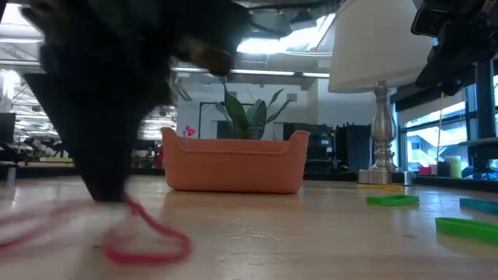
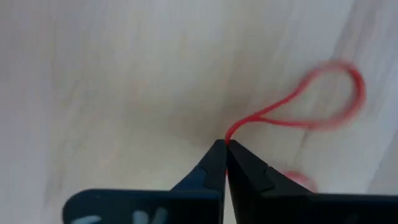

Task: Pick and place rubber bands into bin
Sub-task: Put the red rubber band into the orange bin

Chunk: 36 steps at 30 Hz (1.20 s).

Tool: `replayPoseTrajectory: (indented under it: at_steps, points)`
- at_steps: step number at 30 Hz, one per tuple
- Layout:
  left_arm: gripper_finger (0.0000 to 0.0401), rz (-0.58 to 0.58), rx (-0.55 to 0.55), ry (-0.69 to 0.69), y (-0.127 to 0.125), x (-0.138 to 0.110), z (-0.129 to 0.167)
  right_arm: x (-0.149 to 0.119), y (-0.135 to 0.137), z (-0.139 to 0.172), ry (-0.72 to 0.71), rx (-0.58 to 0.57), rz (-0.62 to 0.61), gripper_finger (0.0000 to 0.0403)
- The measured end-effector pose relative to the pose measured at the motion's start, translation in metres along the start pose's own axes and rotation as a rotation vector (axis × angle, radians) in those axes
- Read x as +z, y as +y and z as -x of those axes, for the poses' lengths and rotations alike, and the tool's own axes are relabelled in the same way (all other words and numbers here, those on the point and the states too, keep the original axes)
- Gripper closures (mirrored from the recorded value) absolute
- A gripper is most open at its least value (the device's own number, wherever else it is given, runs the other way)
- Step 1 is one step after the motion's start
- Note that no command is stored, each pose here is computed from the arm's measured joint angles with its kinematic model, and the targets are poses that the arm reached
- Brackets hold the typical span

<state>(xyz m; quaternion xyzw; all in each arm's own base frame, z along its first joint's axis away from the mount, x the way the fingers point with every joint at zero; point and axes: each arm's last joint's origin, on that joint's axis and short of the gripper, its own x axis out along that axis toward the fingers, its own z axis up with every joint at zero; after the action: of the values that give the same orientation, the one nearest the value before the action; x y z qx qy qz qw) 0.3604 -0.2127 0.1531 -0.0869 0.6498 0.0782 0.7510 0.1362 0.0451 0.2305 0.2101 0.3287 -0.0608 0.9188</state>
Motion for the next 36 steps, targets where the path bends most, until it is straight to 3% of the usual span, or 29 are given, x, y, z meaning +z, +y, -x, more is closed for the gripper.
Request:
replayPoseTrajectory:
  at_steps: [8,12,18,22,27,32,36]
  points:
    - [0.0398,0.028,0.031,-0.107,0.028,0.010,0.103,0.000,0.000,0.000,-0.001,0.000,-0.024,0.0380]
    - [0.0398,0.039,0.057,-0.233,0.064,0.012,0.156,0.000,0.001,-0.002,0.002,-0.003,-0.048,0.0380]
    - [0.0398,0.011,0.107,-0.290,0.127,0.028,0.188,0.003,0.003,-0.005,-0.019,0.003,-0.058,0.0380]
    - [0.0398,-0.026,0.134,-0.265,0.165,0.049,0.178,0.005,0.005,-0.009,-0.057,-0.015,-0.086,0.0380]
    - [0.0398,-0.066,0.082,-0.173,0.203,0.064,0.138,0.007,0.007,-0.014,-0.090,-0.041,-0.133,0.0380]
    - [0.0398,-0.040,0.071,-0.141,0.229,0.066,0.092,0.008,0.009,-0.022,-0.089,-0.049,-0.196,0.0380]
    - [0.0388,-0.004,0.066,-0.191,0.239,0.068,0.072,0.007,0.010,-0.027,-0.072,-0.067,-0.216,0.0380]
